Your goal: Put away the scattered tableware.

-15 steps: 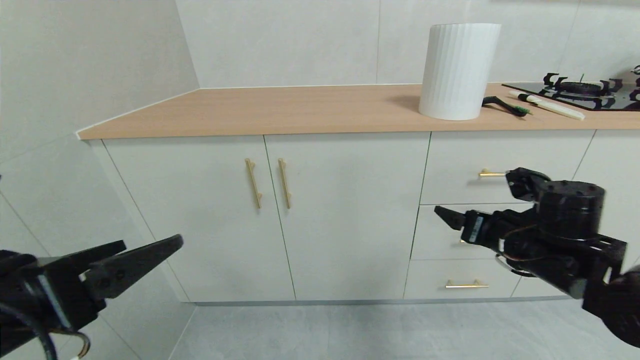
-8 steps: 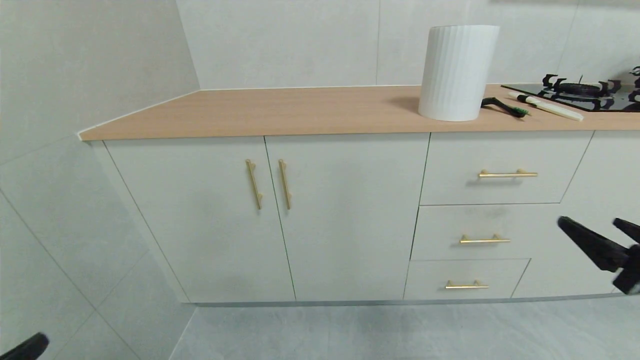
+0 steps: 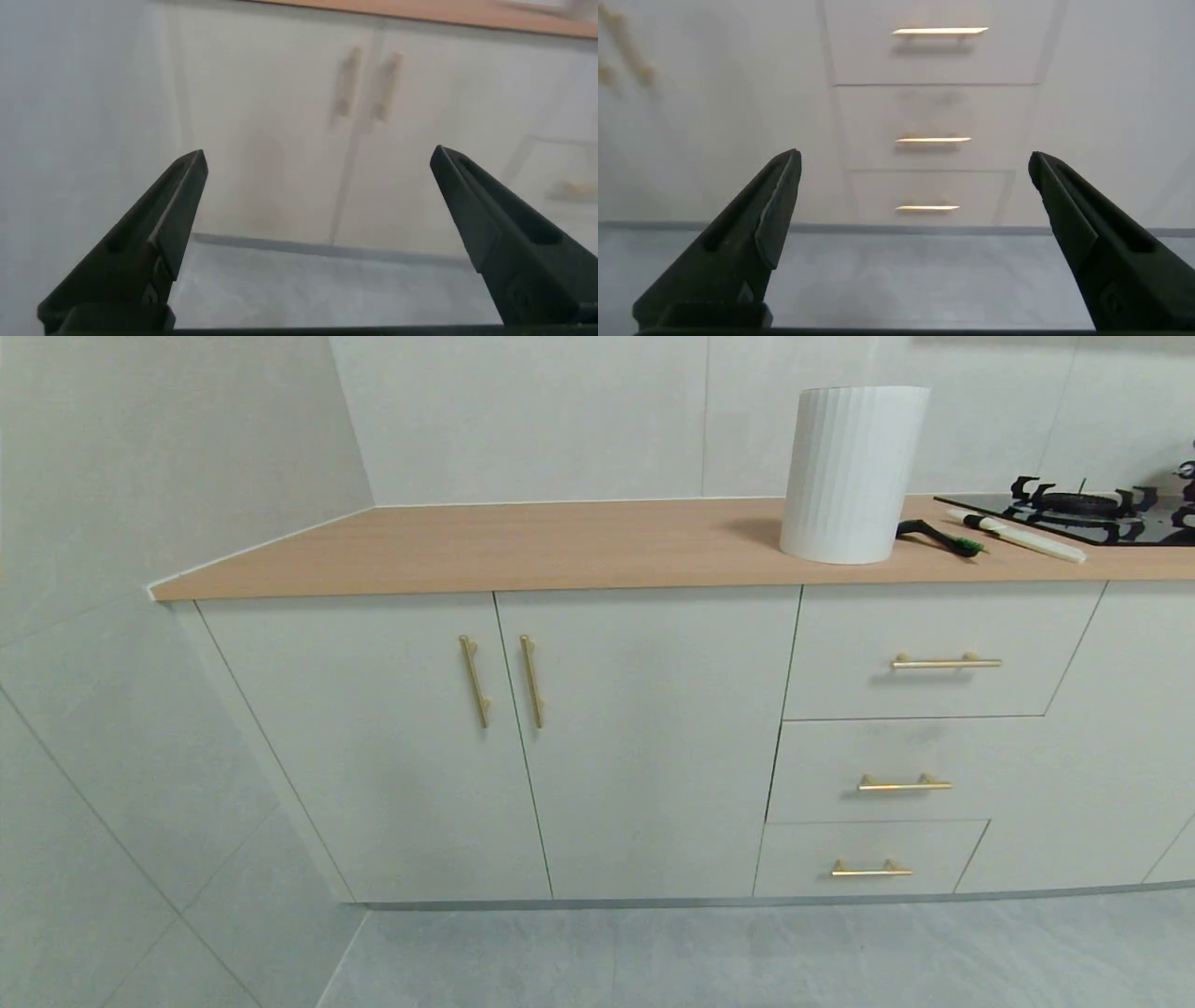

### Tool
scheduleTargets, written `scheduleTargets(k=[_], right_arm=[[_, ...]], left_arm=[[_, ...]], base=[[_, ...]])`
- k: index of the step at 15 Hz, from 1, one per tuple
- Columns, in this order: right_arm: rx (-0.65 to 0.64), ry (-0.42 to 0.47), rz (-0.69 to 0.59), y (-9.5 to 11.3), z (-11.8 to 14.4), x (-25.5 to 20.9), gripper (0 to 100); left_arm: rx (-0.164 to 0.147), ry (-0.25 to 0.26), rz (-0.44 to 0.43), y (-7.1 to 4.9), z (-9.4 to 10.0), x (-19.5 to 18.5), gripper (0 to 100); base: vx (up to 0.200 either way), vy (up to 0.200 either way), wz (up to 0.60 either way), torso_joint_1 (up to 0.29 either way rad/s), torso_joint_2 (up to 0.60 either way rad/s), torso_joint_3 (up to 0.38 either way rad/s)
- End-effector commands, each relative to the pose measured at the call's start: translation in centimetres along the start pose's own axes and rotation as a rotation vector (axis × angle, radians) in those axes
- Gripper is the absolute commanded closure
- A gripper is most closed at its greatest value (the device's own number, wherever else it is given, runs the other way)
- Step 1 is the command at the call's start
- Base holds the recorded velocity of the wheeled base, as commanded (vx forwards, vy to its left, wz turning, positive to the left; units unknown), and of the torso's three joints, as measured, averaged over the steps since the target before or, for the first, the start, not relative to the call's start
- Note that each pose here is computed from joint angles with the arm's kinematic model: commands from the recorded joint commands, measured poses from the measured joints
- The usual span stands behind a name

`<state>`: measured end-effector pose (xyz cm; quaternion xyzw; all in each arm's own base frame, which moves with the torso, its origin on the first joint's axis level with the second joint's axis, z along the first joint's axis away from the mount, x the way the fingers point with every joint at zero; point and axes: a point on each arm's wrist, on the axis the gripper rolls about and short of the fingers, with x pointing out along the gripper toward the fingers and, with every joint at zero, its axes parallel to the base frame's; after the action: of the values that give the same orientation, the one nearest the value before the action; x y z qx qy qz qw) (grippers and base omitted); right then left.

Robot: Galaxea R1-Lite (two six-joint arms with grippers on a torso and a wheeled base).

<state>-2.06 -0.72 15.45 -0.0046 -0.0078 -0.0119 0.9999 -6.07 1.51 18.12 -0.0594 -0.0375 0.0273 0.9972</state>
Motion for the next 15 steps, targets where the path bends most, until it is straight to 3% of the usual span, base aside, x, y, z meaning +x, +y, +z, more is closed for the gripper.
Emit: scheduleTargets(k=[1, 4, 5, 6, 7, 9, 11, 12, 14, 15], right_arm=[[0.008, -0.113, -0.128, -0.1, -0.4, -2.1, 0], [-0.035, -0.079, -0.212, 0.3, -3.1, -1.8, 0], [-0.033, -0.086, -0.218, 0.3, -3.2, -1.8, 0], [-0.038, -0.095, -0.205, 0.3, -4.3, -1.6, 0], [-0.045, -0.053, -0.187, 0.3, -5.5, -1.2, 0], [-0.051, -0.007, -0.150, 0.4, -7.6, -0.4, 0], [-0.051, -0.049, -0.115, 0.5, -7.2, -0.4, 0], [-0.056, -0.044, -0.072, 0.6, -7.2, -0.4, 0], [-0.068, 0.015, 0.009, 0.8, -7.9, -0.3, 0], [-0.067, 0.007, 0.024, 0.8, -7.8, -0.3, 0]], left_arm=[[-0.005, -0.022, 0.071, 0.1, -0.6, -0.4, 0], [0.017, -0.016, 0.204, -0.3, -2.4, -0.5, 0], [0.030, -0.018, 0.203, -0.3, -3.2, -0.6, 0], [0.085, 0.032, 0.194, -0.3, -5.2, 0.0, 0], [0.080, 0.036, 0.192, -0.3, -5.8, 0.4, 0], [0.077, 0.000, 0.099, -0.4, -7.3, 1.6, 0], [0.092, -0.051, -0.006, -0.5, -8.7, 2.6, 0], [0.131, -0.049, -0.049, -0.5, -9.7, 2.9, 0], [0.136, 0.026, -0.058, -0.4, -10.4, 3.0, 0], [0.135, 0.025, -0.076, -0.5, -10.4, 3.0, 0]], base=[[0.000, 0.000, 0.00, 0.000, 0.00, 0.000], [0.000, 0.000, 0.00, 0.000, 0.00, 0.000], [0.000, 0.000, 0.00, 0.000, 0.00, 0.000], [0.000, 0.000, 0.00, 0.000, 0.00, 0.000], [0.000, 0.000, 0.00, 0.000, 0.00, 0.000], [0.000, 0.000, 0.00, 0.000, 0.00, 0.000], [0.000, 0.000, 0.00, 0.000, 0.00, 0.000], [0.000, 0.000, 0.00, 0.000, 0.00, 0.000], [0.000, 0.000, 0.00, 0.000, 0.00, 0.000], [0.000, 0.000, 0.00, 0.000, 0.00, 0.000]])
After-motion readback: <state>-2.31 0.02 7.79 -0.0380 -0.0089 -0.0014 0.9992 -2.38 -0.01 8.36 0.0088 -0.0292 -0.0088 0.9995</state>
